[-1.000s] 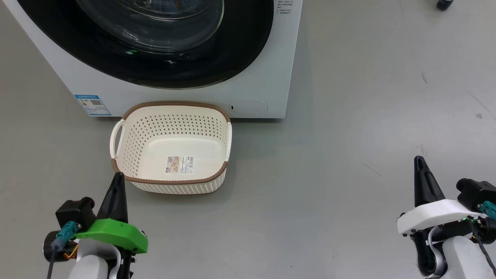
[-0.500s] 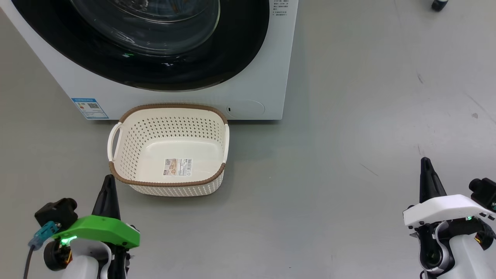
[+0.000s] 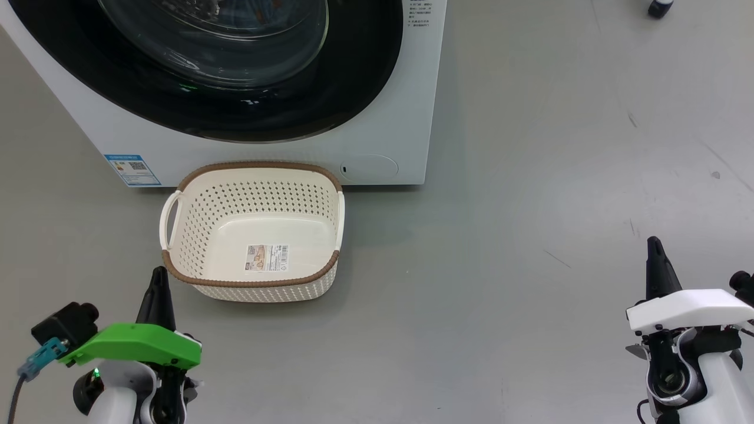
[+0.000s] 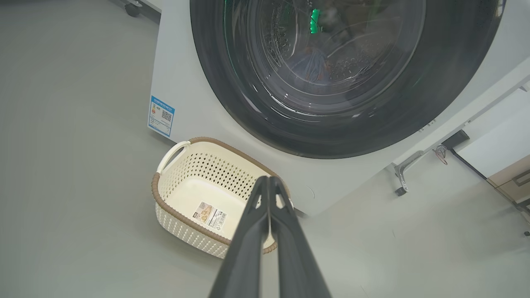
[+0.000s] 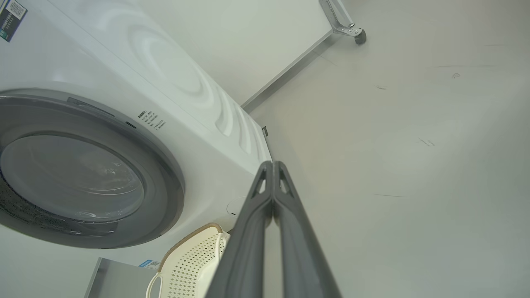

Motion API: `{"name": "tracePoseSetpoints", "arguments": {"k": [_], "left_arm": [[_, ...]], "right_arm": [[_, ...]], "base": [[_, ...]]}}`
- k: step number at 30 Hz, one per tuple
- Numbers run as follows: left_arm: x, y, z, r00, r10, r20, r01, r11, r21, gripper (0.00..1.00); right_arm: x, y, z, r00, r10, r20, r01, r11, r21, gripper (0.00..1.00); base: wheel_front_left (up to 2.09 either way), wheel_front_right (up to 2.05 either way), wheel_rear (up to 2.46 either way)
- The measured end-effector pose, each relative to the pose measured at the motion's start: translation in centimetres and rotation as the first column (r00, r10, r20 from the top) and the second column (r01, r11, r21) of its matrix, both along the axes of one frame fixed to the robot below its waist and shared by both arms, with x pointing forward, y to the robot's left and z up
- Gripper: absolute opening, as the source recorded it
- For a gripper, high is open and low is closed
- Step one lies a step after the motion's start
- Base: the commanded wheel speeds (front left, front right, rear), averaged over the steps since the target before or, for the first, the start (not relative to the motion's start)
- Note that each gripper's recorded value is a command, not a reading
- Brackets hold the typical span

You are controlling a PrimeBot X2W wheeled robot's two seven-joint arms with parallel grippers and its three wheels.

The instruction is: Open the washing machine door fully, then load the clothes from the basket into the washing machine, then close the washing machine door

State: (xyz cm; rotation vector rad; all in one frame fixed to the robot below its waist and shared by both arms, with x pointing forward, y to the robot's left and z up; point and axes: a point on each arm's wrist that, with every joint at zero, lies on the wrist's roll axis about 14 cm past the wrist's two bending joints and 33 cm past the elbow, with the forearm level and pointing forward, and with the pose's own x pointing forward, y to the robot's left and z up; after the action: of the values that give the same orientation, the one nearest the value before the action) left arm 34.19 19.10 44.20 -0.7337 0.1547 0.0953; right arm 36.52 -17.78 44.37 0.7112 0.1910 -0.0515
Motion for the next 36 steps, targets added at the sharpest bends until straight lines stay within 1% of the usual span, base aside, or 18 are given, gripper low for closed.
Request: {"name": "tracePoseSetpoints", "arguments": {"k": [8, 17, 26, 28, 36], "left_arm": [[0.5, 0.1, 0.3, 1.000, 0.019, 0.003, -0.018, 0.995, -0.101, 0.00], [0.7, 0.0, 0.4, 0.999, 0.032, -0.003, -0.032, 0.975, -0.219, 0.00], [1.3, 0.1, 1.0, 0.999, 0.051, 0.006, -0.046, 0.941, -0.334, 0.00], [1.4, 0.1, 1.1, 0.998, 0.056, 0.005, -0.050, 0.925, -0.376, 0.00], [1.8, 0.0, 1.5, 0.998, 0.063, 0.012, -0.050, 0.883, -0.466, 0.00]], "right_arm": [[0.1, -0.5, 0.2, 1.000, -0.031, -0.005, 0.031, 0.994, 0.105, 0.00], [0.1, -0.8, 0.4, 0.998, -0.063, -0.013, 0.065, 0.971, 0.229, 0.00], [0.3, -1.2, 0.8, 0.996, -0.091, -0.015, 0.091, 0.933, 0.347, 0.00], [0.3, -1.3, 1.0, 0.995, -0.101, -0.015, 0.099, 0.917, 0.385, 0.00], [0.5, -1.7, 1.5, 0.993, -0.122, -0.011, 0.112, 0.869, 0.481, 0.00]], "base": [[0.00, 0.00, 0.00], [0.00, 0.00, 0.00], [0.00, 0.00, 0.00], [0.00, 0.00, 0.00], [0.00, 0.00, 0.00]]}}
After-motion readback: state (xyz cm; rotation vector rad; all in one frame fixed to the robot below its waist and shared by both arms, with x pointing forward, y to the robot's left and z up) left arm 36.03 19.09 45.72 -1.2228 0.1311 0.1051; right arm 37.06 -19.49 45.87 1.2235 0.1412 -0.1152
